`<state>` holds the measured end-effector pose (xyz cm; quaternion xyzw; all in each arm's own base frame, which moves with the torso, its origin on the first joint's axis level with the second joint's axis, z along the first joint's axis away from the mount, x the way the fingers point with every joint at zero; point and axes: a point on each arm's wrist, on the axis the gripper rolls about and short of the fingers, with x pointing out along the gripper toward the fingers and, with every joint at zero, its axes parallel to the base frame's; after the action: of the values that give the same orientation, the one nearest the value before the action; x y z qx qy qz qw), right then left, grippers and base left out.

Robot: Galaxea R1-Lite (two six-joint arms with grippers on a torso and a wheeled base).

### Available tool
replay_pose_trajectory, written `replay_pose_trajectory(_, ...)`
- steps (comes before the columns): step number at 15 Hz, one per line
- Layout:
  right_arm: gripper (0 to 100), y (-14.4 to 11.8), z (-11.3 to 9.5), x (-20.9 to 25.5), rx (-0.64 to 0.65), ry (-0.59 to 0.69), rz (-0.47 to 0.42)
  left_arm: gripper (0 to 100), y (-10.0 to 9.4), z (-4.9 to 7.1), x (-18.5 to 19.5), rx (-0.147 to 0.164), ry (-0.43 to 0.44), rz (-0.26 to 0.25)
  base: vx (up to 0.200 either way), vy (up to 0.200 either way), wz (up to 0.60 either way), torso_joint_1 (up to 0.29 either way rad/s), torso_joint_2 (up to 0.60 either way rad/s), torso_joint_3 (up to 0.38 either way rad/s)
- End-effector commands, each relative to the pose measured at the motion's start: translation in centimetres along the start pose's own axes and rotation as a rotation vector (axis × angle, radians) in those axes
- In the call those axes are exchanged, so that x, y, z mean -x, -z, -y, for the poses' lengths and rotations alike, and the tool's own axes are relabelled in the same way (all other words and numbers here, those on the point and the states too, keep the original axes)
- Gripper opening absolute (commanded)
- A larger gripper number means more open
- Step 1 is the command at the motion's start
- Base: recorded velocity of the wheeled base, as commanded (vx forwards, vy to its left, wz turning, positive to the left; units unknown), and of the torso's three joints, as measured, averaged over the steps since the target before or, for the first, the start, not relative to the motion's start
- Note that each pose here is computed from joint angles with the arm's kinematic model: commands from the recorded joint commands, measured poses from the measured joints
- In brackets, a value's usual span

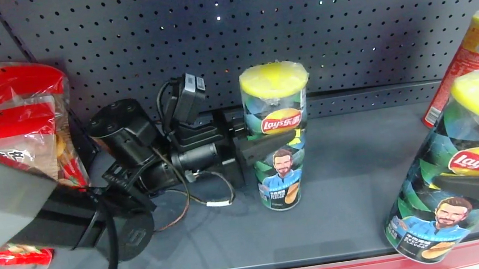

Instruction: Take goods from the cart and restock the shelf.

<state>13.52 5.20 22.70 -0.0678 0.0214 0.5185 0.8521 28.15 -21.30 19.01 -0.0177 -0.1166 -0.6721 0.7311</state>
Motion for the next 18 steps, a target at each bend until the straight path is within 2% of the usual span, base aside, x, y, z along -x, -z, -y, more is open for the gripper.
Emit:
replay_pose_trajectory(1, 0, 0.0, 0.1, 0.0, 0.001, 0.001, 0.0, 0, -2.2, 4.7, 1.6, 0.017, 0.045, 0.001, 0.0, 0.0, 0.0, 0.0, 0.0, 0.0)
replay_pose_trajectory(2, 0, -0.1, 0.0, 0.0, 0.002, 0.001, 0.002, 0, -2.0, 5.3, 2.2, 0.032, 0.042, -0.014, 0.0, 0.0, 0.0, 0.0, 0.0, 0.0)
replay_pose_trajectory(3, 0, 0.0, 0.0, 0.0, 0.001, 0.001, 0.0, 0, -2.0, 5.3, 2.3, 0.033, 0.042, -0.015, 0.0, 0.0, 0.0, 0.0, 0.0, 0.0)
replay_pose_trajectory(4, 0, -0.1, -0.1, 0.1, 0.005, 0.003, 0.004, 0, -1.6, 5.9, 3.9, 0.056, 0.016, -0.046, 0.0, 0.0, 0.0, 0.0, 0.0, 0.0)
replay_pose_trajectory(6, 0, -0.2, -0.2, 0.2, 0.01, 0.004, 0.008, 0, -1.2, 5.4, 5.3, 0.056, -0.008, -0.067, 0.0, 0.0, 0.0, 0.0, 0.0, 0.0)
replay_pose_trajectory(7, 0, -0.2, -0.2, 0.2, 0.011, 0.003, 0.01, 0, -1.0, 5.0, 5.7, 0.045, -0.007, -0.076, 0.0, 0.0, 0.0, 0.0, 0.0, 0.0)
replay_pose_trajectory(9, 0, -0.3, -0.3, 0.4, 0.015, 0.003, 0.014, 0, -0.4, 4.4, 5.7, 0.053, -0.008, -0.088, 0.0, 0.0, 0.0, 0.0, 0.0, 0.0)
replay_pose_trajectory(10, 0, -0.3, -0.3, 0.3, 0.014, 0.003, 0.013, 0, -0.4, 4.4, 5.5, 0.05, -0.003, -0.085, 0.0, 0.0, 0.0, 0.0, 0.0, 0.0)
replay_pose_trajectory(13, 0, -0.2, -0.3, 0.3, 0.01, -0.001, 0.009, 0, -1.4, 3.8, 3.4, 0.007, 0.018, -0.037, 0.0, 0.0, 0.0, 0.0, 0.0, 0.0)
replay_pose_trajectory(16, 0, 0.1, -0.4, 0.3, 0.003, -0.002, 0.003, 0, -1.5, 4.8, 2.1, 0.023, 0.052, -0.024, 0.0, 0.0, 0.0, 0.0, 0.0, 0.0)
replay_pose_trajectory(18, 0, 0.2, -0.4, 0.3, 0.001, -0.002, 0.001, 0, -1.3, 5.1, 2.1, 0.034, 0.052, -0.03, 0.0, 0.0, 0.0, 0.0, 0.0, 0.0)
